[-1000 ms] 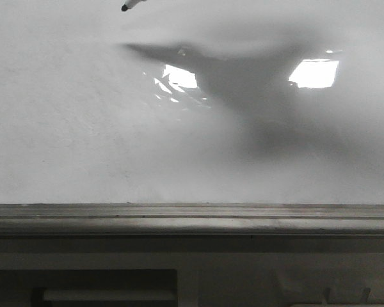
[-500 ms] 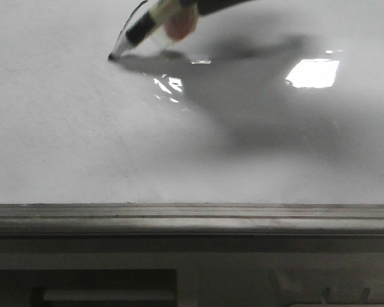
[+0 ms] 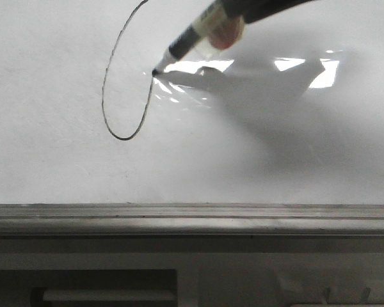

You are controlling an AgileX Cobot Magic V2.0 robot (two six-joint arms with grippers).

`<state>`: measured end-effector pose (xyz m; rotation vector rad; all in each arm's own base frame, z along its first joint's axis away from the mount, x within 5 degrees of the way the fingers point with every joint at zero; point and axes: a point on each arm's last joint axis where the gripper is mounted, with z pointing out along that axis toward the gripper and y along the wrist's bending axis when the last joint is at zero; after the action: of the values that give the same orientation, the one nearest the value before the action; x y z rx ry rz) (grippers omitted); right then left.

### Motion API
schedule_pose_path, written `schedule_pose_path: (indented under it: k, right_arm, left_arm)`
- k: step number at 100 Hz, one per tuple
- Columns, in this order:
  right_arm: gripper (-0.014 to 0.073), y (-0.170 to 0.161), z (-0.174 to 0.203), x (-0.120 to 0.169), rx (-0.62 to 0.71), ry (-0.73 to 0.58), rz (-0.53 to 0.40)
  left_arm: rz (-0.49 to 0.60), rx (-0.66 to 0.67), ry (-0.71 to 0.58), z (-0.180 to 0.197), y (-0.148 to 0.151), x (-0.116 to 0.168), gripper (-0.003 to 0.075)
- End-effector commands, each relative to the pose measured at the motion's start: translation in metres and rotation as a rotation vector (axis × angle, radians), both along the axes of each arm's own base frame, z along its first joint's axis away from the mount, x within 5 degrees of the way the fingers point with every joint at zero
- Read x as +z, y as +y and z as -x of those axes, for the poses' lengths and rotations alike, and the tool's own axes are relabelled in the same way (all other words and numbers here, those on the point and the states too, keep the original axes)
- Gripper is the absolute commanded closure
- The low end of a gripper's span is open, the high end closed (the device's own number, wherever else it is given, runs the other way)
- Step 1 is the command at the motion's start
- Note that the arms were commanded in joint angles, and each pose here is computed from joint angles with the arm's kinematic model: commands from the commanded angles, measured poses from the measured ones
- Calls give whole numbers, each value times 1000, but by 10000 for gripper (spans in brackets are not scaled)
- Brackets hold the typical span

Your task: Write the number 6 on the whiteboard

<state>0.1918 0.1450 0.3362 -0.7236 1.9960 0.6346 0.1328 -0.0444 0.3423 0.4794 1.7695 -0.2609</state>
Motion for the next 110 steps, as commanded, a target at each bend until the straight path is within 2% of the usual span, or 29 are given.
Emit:
schedule_pose_path:
  k: [1, 14, 33, 46, 56, 76, 93, 110]
  right_arm:
    - [638, -6, -7, 20, -84, -120, -58]
    - [639, 3, -17, 11, -72, -67, -46]
    - [639, 33, -23, 6, 42, -23, -8]
    - [639, 37, -9, 15, 130, 13, 3]
    - [638, 27, 5, 31, 146, -25, -23]
    - [638, 6, 15, 49, 106, -84, -54]
    - [638, 6, 14, 45, 119, -37, -45]
    - [639, 10, 13, 36, 158, 30, -25]
  left_arm:
    - [58, 42, -58, -1, 3, 14, 228]
    - [65, 42, -57, -1, 3, 14, 228]
    - [65, 42, -57, -1, 3, 14, 228]
    - [58, 37, -57, 0, 2, 14, 228]
    - [65, 5, -40, 1, -1, 13, 228]
    - [6, -272, -73, 11, -27, 12, 228]
    - [-1, -444, -74, 9, -51, 7, 228]
    - [-14, -553, -2, 0, -80, -3, 228]
